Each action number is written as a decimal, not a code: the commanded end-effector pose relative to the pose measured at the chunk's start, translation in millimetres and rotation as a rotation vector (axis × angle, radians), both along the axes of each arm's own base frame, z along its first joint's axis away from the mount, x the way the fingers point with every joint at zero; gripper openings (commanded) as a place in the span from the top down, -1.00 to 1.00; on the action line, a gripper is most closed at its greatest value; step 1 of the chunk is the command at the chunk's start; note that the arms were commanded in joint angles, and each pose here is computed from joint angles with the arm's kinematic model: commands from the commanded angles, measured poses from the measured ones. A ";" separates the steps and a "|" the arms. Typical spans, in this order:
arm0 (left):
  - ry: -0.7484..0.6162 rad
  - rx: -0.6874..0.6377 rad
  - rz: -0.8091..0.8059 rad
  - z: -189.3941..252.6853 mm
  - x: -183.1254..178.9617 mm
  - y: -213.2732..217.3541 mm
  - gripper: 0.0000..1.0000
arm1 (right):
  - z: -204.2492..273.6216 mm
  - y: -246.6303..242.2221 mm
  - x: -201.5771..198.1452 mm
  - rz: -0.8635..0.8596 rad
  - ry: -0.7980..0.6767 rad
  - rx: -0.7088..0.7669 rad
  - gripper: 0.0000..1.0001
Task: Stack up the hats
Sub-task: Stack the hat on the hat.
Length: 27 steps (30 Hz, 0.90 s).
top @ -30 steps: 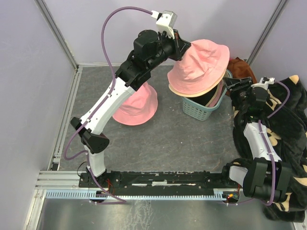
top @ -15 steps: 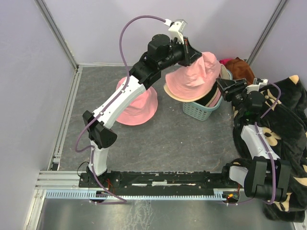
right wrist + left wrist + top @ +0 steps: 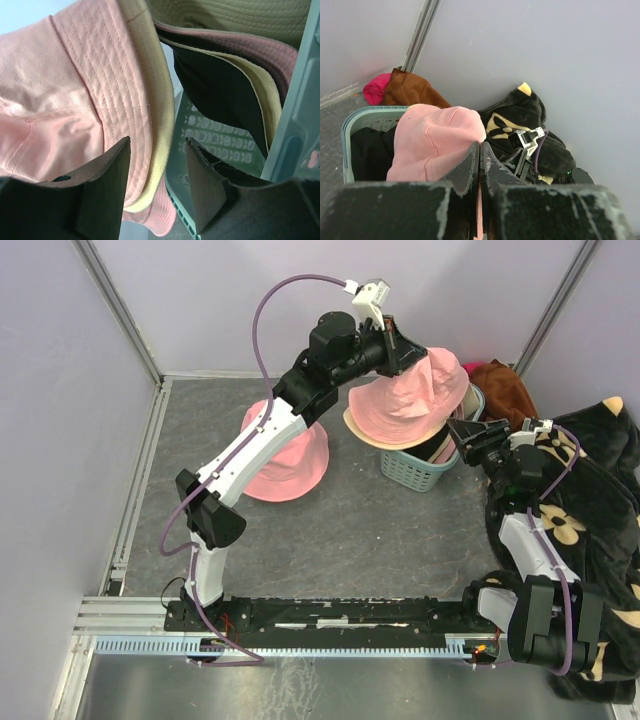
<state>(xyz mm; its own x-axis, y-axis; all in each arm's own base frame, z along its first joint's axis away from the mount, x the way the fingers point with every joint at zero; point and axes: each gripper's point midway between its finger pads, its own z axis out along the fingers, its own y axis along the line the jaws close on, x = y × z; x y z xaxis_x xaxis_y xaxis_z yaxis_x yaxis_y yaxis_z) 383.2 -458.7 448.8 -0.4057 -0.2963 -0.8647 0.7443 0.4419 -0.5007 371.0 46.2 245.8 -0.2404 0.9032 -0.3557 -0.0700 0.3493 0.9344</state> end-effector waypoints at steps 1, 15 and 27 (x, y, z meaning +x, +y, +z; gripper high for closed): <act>-0.067 -0.117 -0.035 43.5 -10.2 -2.4 0.94 | 15.8 -0.3 -3.3 -0.005 -0.083 -0.029 -0.10; -0.066 -0.136 -0.037 50.3 -13.4 -3.7 0.95 | 14.6 -5.4 -6.9 -0.038 -0.092 -0.018 0.26; -0.052 -0.147 -0.057 49.1 -16.3 -10.1 0.94 | 11.8 -4.2 -2.3 -0.026 -0.095 -0.006 0.30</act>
<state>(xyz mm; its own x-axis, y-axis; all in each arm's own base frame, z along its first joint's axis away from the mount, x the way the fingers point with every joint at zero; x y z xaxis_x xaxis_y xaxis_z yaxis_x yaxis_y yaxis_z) 380.9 -467.7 449.9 -0.4278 -0.3147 -0.8473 0.7405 0.4155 -0.5282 367.5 43.5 241.8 -0.2108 0.9097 -0.3578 -0.0861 0.3473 0.9338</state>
